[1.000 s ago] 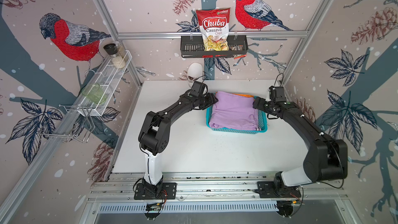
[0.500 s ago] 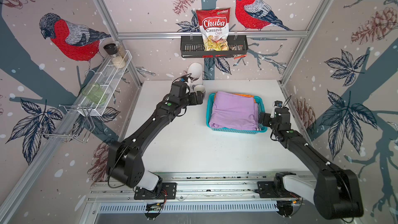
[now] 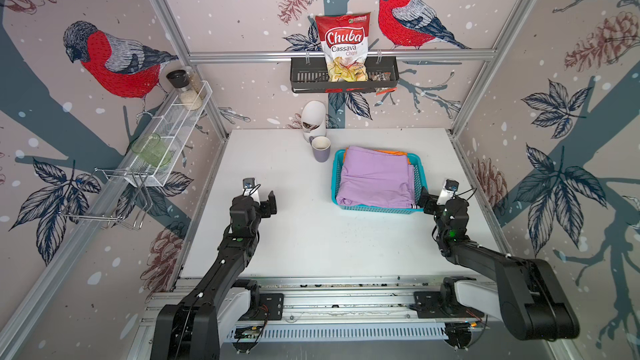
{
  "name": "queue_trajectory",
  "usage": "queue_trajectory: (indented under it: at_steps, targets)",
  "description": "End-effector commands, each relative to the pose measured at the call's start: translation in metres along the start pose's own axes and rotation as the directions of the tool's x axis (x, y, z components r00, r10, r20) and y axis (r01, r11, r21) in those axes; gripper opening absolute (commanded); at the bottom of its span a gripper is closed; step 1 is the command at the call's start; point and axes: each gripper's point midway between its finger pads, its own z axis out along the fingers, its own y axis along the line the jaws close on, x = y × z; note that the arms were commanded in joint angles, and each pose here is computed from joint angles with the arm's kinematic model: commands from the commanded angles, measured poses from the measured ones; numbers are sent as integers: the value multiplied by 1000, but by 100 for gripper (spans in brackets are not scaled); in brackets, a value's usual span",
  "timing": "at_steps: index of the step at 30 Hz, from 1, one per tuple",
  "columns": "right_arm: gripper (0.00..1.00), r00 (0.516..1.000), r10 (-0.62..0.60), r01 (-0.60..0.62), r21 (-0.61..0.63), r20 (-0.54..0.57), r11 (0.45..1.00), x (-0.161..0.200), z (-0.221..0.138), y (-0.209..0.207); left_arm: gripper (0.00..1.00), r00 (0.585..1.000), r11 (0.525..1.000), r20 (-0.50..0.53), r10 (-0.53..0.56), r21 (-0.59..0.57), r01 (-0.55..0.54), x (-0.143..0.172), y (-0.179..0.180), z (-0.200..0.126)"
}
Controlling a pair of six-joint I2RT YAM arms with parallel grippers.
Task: Put the folded long pants in the basket
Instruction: Reset both arms
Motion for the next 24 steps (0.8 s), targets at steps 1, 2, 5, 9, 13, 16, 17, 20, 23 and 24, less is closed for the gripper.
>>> queue_trajectory:
  at_steps: [1, 2, 5, 9, 13, 16, 17, 20, 23, 24]
  targets:
    - [100, 987, 14, -22, 47, 163, 999, -33, 3, -10, 95, 979, 999, 200, 30, 30, -37, -43, -4, -3]
    - [100, 987, 30, -32, 11, 159, 999, -32, 8, -6, 95, 976, 998, 216, 33, 43, -43, -46, -7, 0]
    - [100, 991, 9, -7, -18, 133, 1000, -16, 21, 1, 95, 972, 996, 231, 41, 64, -57, -45, -11, 11]
    - [100, 995, 37, -35, -30, 90, 999, -11, 27, -4, 96, 974, 992, 219, 62, 98, -85, -36, -18, 28]
    - [100, 996, 42, -41, -17, 78, 999, -9, 31, -6, 96, 972, 992, 228, 49, 99, -74, -29, -18, 47]
    - [100, 996, 41, -39, -18, 82, 999, -10, 31, -6, 96, 982, 998, 188, 9, 62, -21, -22, -6, 62]
    - [100, 996, 41, -39, -20, 83, 999, -10, 31, -5, 97, 981, 998, 196, -3, 62, -9, -22, -3, 60]
    - [100, 996, 37, -37, -11, 83, 999, -10, 31, -6, 97, 970, 998, 244, -5, 69, -12, -16, -4, 52]
    - [100, 996, 36, -36, -10, 86, 999, -11, 30, -5, 97, 971, 997, 240, -2, 69, -15, -16, -4, 52]
    - [100, 996, 37, -36, -10, 86, 999, -11, 30, -5, 97, 974, 998, 228, 0, 68, -16, -15, -4, 53]
